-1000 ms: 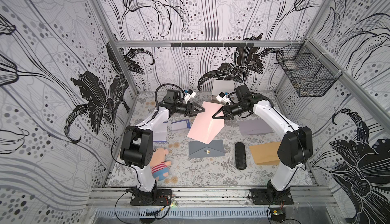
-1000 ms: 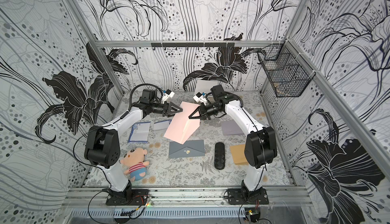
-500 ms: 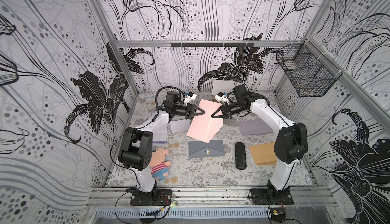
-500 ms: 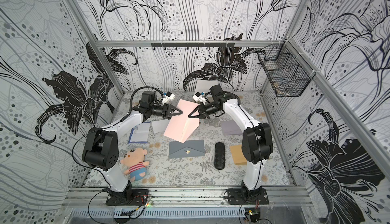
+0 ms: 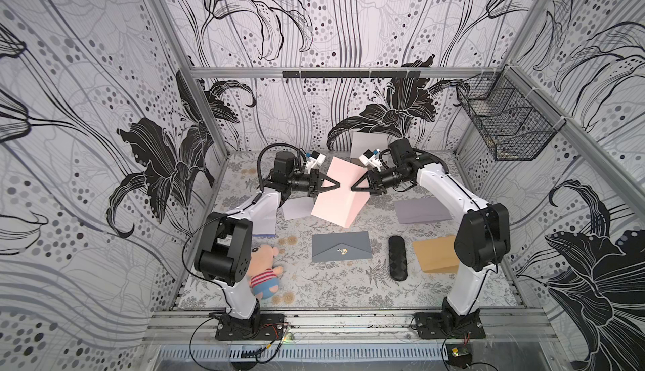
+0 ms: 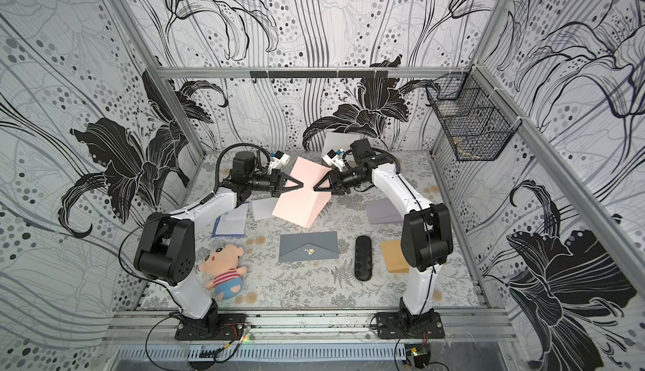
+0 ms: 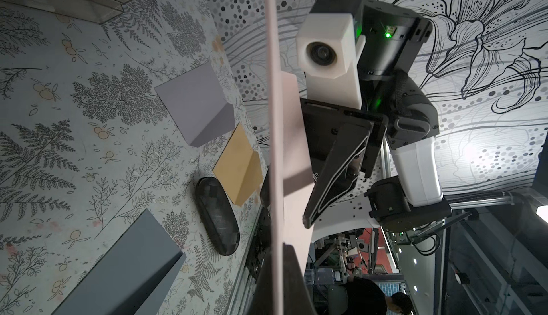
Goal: Take the letter paper out of the envelope
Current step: Pick up the envelope from the envelope.
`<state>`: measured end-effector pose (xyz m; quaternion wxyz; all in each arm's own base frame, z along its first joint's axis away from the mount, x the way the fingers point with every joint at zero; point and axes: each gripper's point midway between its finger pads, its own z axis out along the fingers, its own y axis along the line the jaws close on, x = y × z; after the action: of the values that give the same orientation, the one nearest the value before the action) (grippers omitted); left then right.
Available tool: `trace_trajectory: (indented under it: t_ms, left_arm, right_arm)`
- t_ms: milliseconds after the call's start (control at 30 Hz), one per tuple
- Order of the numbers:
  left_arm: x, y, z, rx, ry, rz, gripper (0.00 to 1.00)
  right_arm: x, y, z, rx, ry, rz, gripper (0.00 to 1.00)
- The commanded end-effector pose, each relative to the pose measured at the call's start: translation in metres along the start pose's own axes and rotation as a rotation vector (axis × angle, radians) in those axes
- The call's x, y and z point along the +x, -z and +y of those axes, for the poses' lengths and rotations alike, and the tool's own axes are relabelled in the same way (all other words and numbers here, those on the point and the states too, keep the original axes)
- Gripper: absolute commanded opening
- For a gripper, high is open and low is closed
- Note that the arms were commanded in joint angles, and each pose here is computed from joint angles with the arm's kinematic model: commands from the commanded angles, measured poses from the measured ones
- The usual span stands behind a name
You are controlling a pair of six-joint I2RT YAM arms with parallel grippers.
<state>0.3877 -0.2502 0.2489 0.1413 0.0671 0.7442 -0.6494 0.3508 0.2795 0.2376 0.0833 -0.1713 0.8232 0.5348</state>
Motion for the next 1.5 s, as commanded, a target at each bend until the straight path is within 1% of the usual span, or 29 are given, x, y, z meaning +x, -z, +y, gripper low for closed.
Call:
trace_trajectory:
  t_ms: [0, 67, 100, 167, 233, 333, 400, 467, 600, 700, 833, 933, 1067, 1300, 1433, 1467]
  left_arm:
    - [-0.025, 0.007, -0.027, 0.051, -0.041, -0.122, 0.00]
    - [-0.033, 0.011, -0.025, 0.033, -0.029, -0.164, 0.00]
    - [-0.038, 0.017, -0.023, 0.015, -0.022, -0.197, 0.00]
    - [-0.048, 0.029, -0.021, -0.014, -0.018, -0.255, 0.00]
    - [-0.057, 0.038, -0.017, -0.053, -0.007, -0.289, 0.00]
    - [-0.069, 0.050, -0.003, -0.121, 0.042, -0.332, 0.00]
    - [-0.075, 0.054, -0.001, -0.127, 0.055, -0.355, 0.00]
    - [-0.078, 0.054, -0.002, -0.125, 0.059, -0.361, 0.00]
    - [-0.080, 0.055, -0.006, -0.107, 0.067, -0.375, 0.00]
    - [-0.080, 0.056, -0.008, -0.105, 0.061, -0.384, 0.00]
    - [-0.081, 0.056, -0.010, -0.091, 0.065, -0.394, 0.00]
    - [-0.080, 0.053, -0.015, -0.061, 0.064, -0.393, 0.00]
    - [-0.078, 0.047, -0.028, 0.007, 0.067, -0.385, 0.00]
    - [-0.076, 0.043, -0.046, 0.115, 0.081, -0.385, 0.00]
    - [-0.075, 0.040, -0.050, 0.135, 0.089, -0.382, 0.00]
    - [-0.075, 0.039, -0.052, 0.137, 0.086, -0.380, 0.00]
  right_arm:
    - [-0.005, 0.019, -0.004, 0.102, 0.027, -0.118, 0.46]
    - [-0.004, 0.022, -0.009, 0.145, 0.017, -0.162, 0.48]
    - [-0.004, 0.031, -0.004, 0.177, 0.036, -0.209, 0.50]
    - [-0.002, 0.038, -0.005, 0.214, 0.040, -0.276, 0.53]
    - [0.000, 0.042, -0.009, 0.244, 0.031, -0.328, 0.54]
    - [0.009, 0.033, -0.014, 0.335, 0.069, -0.325, 0.53]
    - [0.010, 0.025, -0.011, 0.363, 0.097, -0.329, 0.53]
    - [0.004, 0.022, -0.004, 0.338, 0.102, -0.372, 0.52]
    - [-0.017, 0.020, 0.022, 0.206, 0.102, -0.456, 0.55]
    - [-0.028, 0.016, 0.035, 0.136, 0.091, -0.462, 0.58]
    - [-0.036, 0.009, 0.039, 0.066, 0.050, -0.469, 0.59]
    - [-0.042, 0.000, 0.036, 0.057, 0.020, -0.454, 0.59]
    - [-0.053, -0.004, 0.031, 0.052, -0.006, -0.470, 0.58]
    - [-0.065, 0.002, 0.021, 0.048, -0.025, -0.492, 0.55]
    - [-0.067, 0.005, 0.023, 0.008, -0.031, -0.494, 0.55]
    - [-0.068, 0.000, 0.017, 0.001, -0.047, -0.482, 0.55]
